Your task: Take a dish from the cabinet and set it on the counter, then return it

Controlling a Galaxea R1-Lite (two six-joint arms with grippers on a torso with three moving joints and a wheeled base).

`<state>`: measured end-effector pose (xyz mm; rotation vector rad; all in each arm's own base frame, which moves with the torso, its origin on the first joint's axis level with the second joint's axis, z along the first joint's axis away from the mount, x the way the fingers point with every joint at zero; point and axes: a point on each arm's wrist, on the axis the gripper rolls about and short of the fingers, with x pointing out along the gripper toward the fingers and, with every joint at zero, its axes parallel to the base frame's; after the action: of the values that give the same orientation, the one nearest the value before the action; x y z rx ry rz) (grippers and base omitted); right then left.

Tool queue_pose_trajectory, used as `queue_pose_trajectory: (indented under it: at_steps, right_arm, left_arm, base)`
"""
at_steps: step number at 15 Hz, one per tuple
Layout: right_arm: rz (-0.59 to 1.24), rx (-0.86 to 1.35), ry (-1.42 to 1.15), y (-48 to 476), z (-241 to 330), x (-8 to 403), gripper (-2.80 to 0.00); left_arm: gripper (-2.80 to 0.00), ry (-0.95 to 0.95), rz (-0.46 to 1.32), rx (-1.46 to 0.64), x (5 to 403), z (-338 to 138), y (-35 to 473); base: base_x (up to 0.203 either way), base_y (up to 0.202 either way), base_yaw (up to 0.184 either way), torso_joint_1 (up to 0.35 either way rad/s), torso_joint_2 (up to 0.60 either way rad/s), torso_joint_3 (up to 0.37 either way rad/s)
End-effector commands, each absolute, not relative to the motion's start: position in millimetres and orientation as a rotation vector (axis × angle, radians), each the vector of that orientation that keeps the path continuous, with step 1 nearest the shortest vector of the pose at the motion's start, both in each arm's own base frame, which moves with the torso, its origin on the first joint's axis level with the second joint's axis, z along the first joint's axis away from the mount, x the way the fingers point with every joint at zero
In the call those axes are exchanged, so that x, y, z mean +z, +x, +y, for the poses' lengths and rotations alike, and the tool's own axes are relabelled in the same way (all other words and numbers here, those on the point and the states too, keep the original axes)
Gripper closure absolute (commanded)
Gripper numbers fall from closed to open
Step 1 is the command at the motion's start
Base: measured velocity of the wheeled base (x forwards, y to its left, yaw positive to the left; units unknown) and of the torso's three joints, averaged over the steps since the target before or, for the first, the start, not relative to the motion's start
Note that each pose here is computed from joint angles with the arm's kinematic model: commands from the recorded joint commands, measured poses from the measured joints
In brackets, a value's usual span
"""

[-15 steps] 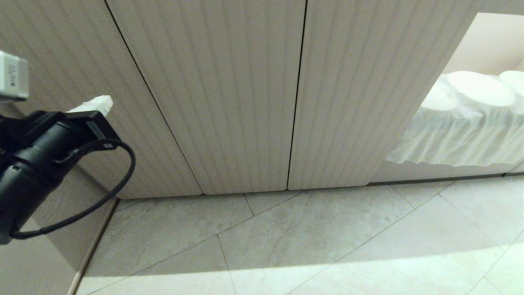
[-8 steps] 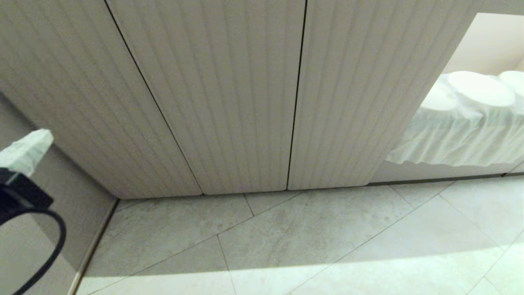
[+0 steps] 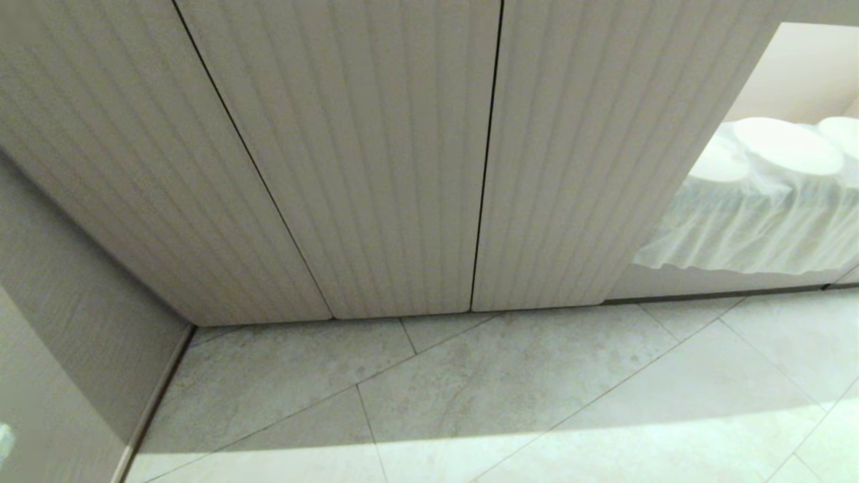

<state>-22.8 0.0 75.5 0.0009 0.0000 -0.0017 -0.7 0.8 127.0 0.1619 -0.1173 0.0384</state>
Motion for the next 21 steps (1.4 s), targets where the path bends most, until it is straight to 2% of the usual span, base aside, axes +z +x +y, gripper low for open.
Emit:
queue_pose_trajectory:
  at_steps: [1,9,21]
  right_arm:
    - [0.000,-0.002,0.000,-22.8,0.0,75.5,0.00]
    - [0.000,-0.002,0.000,-22.8,0.0,75.5,0.00]
    - [0.000,-0.002,0.002,-22.8,0.0,75.5,0.00]
  left_arm:
    - [0.00,0.165,-0.131,0.058,95.3,0.9,-22.5]
    - [0.00,0.144,-0.019,-0.028,77.5,-0.9,-22.9]
    - [0.00,0.066,-0.008,-0.018,76.3,-0.7,-22.8]
  base:
    - [0.000,0.000,0.000,0.000,0.00,0.000]
    - [0.000,0.000,0.000,0.000,0.00,0.000]
    - [0.000,0.000,0.000,0.000,0.00,0.000]
